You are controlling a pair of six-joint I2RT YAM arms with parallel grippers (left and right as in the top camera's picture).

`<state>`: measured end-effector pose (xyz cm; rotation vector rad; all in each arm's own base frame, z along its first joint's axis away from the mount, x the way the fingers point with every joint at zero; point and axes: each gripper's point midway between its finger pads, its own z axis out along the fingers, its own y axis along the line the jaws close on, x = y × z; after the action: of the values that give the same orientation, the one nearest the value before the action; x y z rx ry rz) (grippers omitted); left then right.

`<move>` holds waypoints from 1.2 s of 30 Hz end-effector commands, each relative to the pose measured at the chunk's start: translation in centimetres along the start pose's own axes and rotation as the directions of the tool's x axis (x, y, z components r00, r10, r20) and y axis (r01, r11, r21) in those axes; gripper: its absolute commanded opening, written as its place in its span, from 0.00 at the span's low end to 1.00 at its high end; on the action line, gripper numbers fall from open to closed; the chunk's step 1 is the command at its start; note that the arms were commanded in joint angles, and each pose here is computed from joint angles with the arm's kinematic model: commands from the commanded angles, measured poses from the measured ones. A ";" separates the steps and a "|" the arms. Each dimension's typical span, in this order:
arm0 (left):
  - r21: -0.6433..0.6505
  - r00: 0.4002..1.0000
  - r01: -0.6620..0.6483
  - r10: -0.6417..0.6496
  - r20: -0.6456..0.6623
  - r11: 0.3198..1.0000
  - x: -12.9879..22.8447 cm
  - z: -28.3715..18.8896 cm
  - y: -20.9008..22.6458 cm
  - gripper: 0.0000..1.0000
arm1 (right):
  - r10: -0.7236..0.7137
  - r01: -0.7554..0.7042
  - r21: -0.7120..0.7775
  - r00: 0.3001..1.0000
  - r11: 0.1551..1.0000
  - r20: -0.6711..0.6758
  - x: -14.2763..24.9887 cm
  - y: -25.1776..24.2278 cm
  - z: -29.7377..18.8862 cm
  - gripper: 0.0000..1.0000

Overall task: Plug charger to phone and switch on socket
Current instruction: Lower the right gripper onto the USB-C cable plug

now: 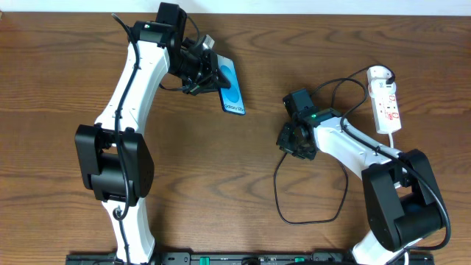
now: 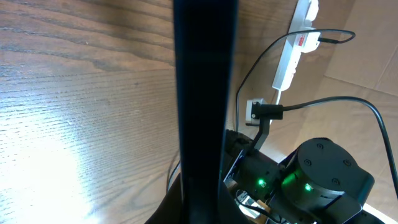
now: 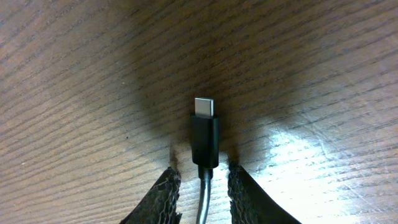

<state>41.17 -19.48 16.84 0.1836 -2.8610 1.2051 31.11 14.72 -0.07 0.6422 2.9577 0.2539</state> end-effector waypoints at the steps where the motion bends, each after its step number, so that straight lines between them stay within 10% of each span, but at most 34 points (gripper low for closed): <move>1: 0.023 0.999 -0.039 0.039 0.016 0.999 0.4 -0.9 -1.3 0.07 | 0.009 -0.009 0.044 1.000 0.999 -0.021 0.6 -0.8 1.2 0.26; 36: 0.022 0.999 -0.036 0.036 0.014 0.999 0.4 -0.9 -1.3 0.07 | 0.006 -0.008 0.077 0.999 0.997 0.033 -0.4 -1.3 1.2 0.22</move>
<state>41.14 -19.47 16.83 0.1847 -2.8599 1.2033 31.47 14.41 -0.12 0.6399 2.9358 0.2203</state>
